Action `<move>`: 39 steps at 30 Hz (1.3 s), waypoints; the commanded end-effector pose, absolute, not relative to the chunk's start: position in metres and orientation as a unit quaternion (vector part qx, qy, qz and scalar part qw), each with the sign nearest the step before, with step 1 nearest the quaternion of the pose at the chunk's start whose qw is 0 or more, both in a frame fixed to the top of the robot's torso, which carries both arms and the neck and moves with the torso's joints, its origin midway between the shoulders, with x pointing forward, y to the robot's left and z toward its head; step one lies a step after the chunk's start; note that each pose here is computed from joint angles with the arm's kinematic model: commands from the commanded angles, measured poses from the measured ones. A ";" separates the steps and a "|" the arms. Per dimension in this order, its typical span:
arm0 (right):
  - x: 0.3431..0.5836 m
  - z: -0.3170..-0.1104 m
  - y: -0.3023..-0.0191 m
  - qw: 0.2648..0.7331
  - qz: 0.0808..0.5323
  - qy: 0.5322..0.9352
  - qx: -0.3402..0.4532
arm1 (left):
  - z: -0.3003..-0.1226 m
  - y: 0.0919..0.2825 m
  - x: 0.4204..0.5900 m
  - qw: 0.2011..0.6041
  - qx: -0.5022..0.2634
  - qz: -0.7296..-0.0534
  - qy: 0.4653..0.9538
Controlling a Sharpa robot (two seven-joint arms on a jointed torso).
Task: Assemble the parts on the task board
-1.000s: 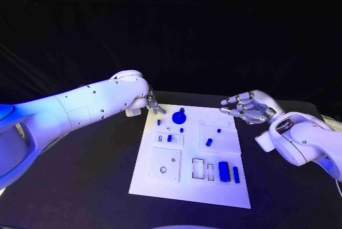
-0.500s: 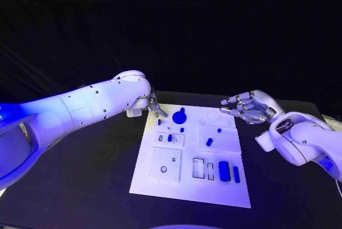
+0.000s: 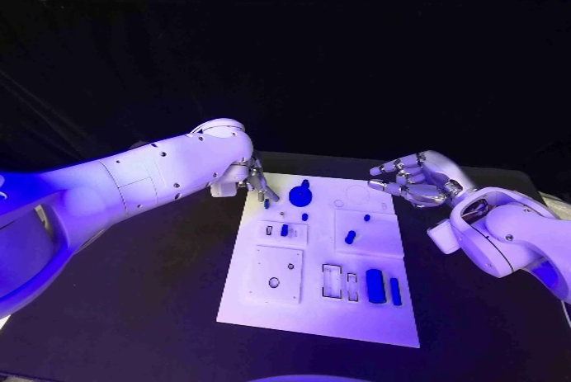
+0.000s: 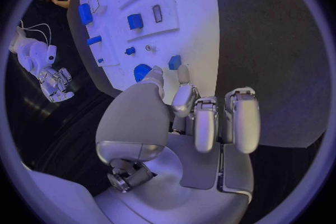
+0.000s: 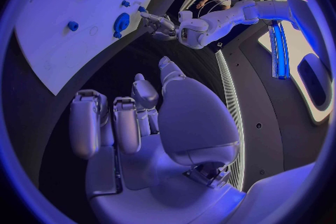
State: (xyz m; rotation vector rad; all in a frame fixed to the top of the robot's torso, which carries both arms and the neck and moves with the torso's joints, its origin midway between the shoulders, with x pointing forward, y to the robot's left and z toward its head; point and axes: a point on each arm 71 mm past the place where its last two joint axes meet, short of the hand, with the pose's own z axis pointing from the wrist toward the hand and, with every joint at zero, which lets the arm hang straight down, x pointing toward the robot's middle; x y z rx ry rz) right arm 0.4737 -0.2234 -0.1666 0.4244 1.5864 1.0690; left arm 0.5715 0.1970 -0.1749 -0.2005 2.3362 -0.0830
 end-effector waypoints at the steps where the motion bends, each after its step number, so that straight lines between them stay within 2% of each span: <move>1: 0.473 -0.168 -0.222 0.553 0.455 0.676 0.174 | -0.177 0.195 0.569 0.371 -0.070 -0.030 0.925; 39: 0.473 -0.168 -0.221 0.551 0.455 0.678 0.174 | -0.182 0.192 0.569 0.370 -0.096 -0.051 0.923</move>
